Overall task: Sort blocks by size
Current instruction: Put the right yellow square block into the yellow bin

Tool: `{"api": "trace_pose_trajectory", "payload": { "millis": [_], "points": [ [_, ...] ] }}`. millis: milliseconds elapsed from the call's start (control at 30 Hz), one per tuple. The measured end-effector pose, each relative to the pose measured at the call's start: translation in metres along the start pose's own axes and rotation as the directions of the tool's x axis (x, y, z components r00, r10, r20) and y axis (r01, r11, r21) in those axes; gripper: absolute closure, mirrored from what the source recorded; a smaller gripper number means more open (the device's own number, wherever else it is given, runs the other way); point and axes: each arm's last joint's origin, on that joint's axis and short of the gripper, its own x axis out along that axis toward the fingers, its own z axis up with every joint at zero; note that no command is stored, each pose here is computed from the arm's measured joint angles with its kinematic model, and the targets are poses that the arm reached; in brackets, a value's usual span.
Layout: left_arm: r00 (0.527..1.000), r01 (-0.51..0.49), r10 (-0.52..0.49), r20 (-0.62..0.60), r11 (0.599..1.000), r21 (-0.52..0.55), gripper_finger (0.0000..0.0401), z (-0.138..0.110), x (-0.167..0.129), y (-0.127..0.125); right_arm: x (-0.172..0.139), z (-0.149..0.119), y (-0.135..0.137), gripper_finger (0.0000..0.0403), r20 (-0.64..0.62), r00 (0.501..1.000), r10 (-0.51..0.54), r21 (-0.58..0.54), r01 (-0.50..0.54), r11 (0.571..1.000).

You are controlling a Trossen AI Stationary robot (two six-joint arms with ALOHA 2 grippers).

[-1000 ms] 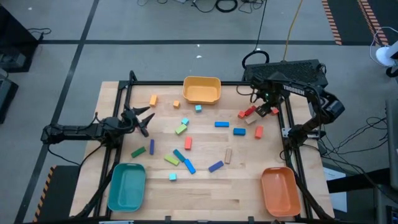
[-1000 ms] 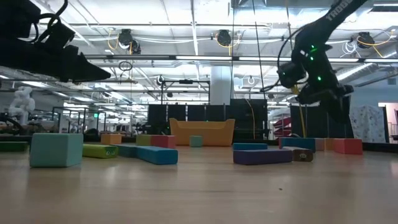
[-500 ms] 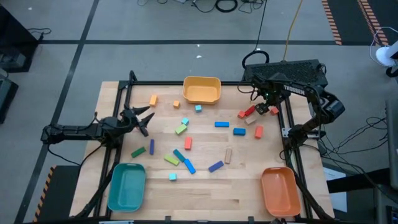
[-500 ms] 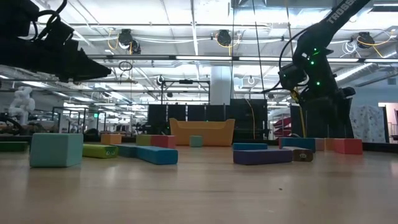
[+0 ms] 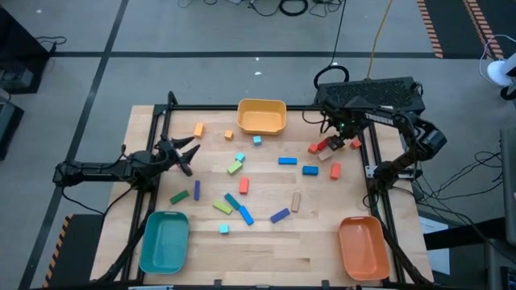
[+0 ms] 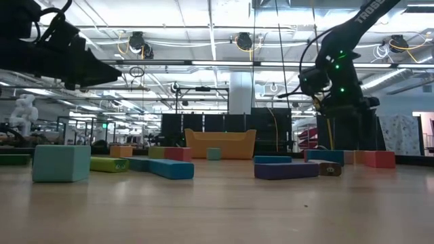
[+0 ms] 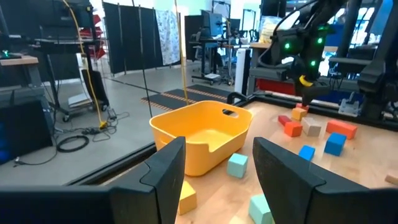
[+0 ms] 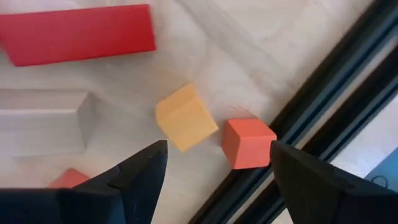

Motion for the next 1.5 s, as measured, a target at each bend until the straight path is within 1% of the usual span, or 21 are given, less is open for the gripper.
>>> {"api": "trace_pose_trajectory", "payload": {
  "millis": [100, 267, 367, 467, 567, 667, 767, 967, 1100, 1133, 1333, 1500],
  "points": [
    [1.0, 0.0, 0.0, 0.001, 1.0, 0.001, 0.021, 0.0, 0.0, 0.0, 0.0, 0.002, 0.005, 0.0133, 0.02, 1.0, 0.002, -0.042, -0.001, 0.999],
    [1.0, 0.006, -0.006, -0.004, 1.0, 0.011, 0.021, 0.0, 0.0, 0.0, 0.006, 0.004, 0.015, 0.0133, -0.009, 1.0, -0.008, -0.11, 0.007, 0.994],
    [0.999, 0.03, -0.03, -0.016, 0.999, 0.017, 0.021, -0.002, 0.0, -0.001, 0.013, 0.005, 0.021, 0.0133, -0.047, 0.999, -0.025, -0.156, 0.017, 0.988],
    [0.999, 0.032, -0.031, -0.03, 0.999, 0.018, 0.021, -0.003, 0.0, -0.001, 0.024, 0.008, 0.026, 0.0133, -0.111, 0.993, -0.046, -0.194, 0.024, 0.981],
    [0.999, 0.036, -0.036, -0.036, 0.999, -0.002, 0.021, -0.004, 0.0, -0.001, 0.037, 0.011, 0.029, 0.0133, -0.175, 0.982, -0.067, -0.224, 0.027, 0.974],
    [0.999, 0.036, -0.036, -0.04, 0.999, -0.023, 0.021, -0.004, 0.0, -0.002, 0.049, 0.014, 0.033, 0.0133, -0.211, 0.974, -0.081, -0.232, 0.031, 0.972],
    [0.999, 0.035, -0.036, -0.039, 0.999, -0.027, 0.021, -0.004, 0.0, -0.002, 0.054, 0.018, 0.035, 0.0133, -0.213, 0.974, -0.083, -0.233, 0.032, 0.972],
    [0.999, 0.035, -0.036, -0.03, 0.999, -0.031, 0.021, -0.003, 0.0, -0.002, 0.05, 0.02, 0.034, 0.0135, -0.18, 0.981, -0.071, -0.216, 0.031, 0.976],
    [0.999, 0.029, -0.03, -0.028, 0.999, -0.026, 0.021, -0.003, 0.0, -0.001, 0.042, 0.026, 0.034, 0.0156, -0.085, 0.995, -0.043, -0.167, 0.029, 0.986],
    [0.999, 0.027, -0.028, -0.028, 0.999, -0.025, 0.021, -0.003, 0.0, -0.001, 0.042, 0.026, 0.034, 0.0164, -0.083, 0.996, -0.042, -0.157, 0.028, 0.987],
    [0.999, 0.026, -0.027, -0.028, 0.999, -0.034, 0.021, -0.003, 0.0, -0.001, 0.041, 0.022, 0.033, 0.0218, -0.125, 0.991, -0.053, -0.162, 0.032, 0.986],
    [0.999, 0.026, -0.027, -0.029, 0.999, -0.034, 0.021, -0.003, 0.0, -0.001, 0.04, 0.017, 0.031, 0.024, -0.176, 0.982, -0.069, -0.178, 0.037, 0.983]
  ]
}}
